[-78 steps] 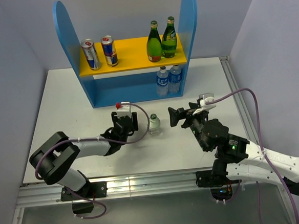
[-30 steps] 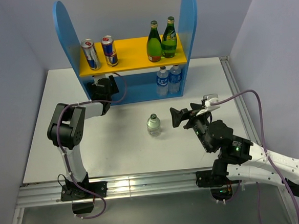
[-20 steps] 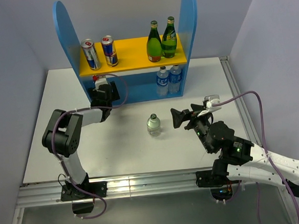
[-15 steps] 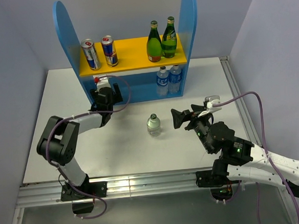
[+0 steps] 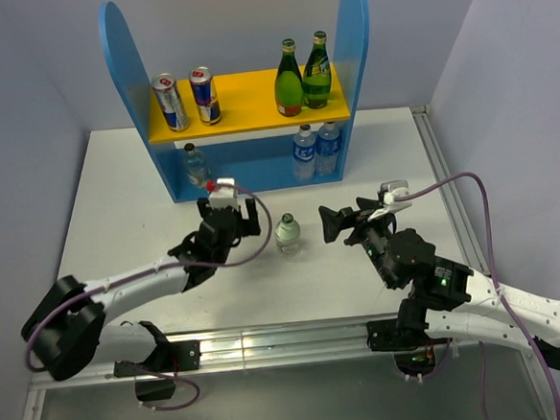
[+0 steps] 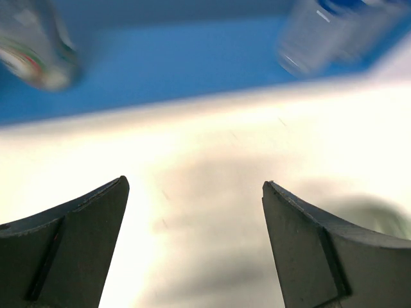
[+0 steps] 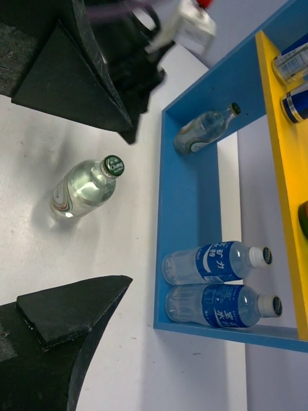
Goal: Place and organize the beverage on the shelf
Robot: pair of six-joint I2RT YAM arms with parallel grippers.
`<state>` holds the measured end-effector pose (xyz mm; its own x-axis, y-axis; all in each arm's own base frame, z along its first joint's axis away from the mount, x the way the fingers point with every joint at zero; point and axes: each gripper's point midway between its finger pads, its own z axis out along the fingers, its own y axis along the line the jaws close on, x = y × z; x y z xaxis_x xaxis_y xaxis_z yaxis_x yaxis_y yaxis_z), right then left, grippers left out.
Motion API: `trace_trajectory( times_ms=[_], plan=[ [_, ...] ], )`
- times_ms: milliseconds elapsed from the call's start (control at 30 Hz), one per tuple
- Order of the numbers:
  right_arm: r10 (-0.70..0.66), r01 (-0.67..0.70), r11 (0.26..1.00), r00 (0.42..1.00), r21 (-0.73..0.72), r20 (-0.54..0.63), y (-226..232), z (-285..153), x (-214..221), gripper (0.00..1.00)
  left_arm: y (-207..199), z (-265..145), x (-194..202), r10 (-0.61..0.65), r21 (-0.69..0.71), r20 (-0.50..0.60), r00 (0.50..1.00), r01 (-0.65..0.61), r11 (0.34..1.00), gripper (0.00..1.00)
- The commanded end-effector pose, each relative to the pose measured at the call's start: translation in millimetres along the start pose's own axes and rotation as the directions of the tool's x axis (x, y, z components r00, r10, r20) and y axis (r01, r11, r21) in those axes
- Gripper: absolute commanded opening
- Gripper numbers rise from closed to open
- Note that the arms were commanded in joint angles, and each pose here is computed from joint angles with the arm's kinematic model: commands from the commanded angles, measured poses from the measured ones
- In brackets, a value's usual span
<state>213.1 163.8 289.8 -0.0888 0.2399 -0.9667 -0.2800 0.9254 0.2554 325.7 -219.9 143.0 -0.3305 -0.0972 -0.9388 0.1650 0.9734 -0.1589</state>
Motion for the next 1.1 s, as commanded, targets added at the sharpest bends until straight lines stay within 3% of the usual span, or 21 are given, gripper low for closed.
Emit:
trace_trajectory(
  times_ms=[0,167,367,800,1067],
  plan=[
    [0.027,-0.027,1.0,0.999,0.007,0.019,0.7,0.1,-6.1,1.0,-15.3,-35.4,2.2,-0.063,0.097,0.006,0.998,0.062,0.993,0.91],
    [0.028,-0.029,1.0,0.999,0.008,0.023,0.1,-0.4,-7.2,1.0,-39.3,-80.0,11.4,-0.047,0.317,0.014,0.999,0.04,0.948,0.91],
    [0.03,-0.03,1.0,0.999,0.009,0.024,0.9,0.8,-6.1,1.0,-64.8,-90.1,22.1,-0.032,0.475,0.016,0.999,0.021,0.88,0.91],
    [0.043,-0.043,0.999,0.999,0.013,0.027,-2.1,-0.8,-2.7,1.0,-121.8,-57.2,57.7,0.052,0.571,-0.023,0.998,-0.03,0.821,0.9],
    [0.038,-0.038,0.999,0.999,0.015,0.024,-2.3,0.4,1.0,1.0,-136.3,-27.8,57.6,0.06,0.527,0.023,0.998,-0.063,0.847,0.9]
  ],
)
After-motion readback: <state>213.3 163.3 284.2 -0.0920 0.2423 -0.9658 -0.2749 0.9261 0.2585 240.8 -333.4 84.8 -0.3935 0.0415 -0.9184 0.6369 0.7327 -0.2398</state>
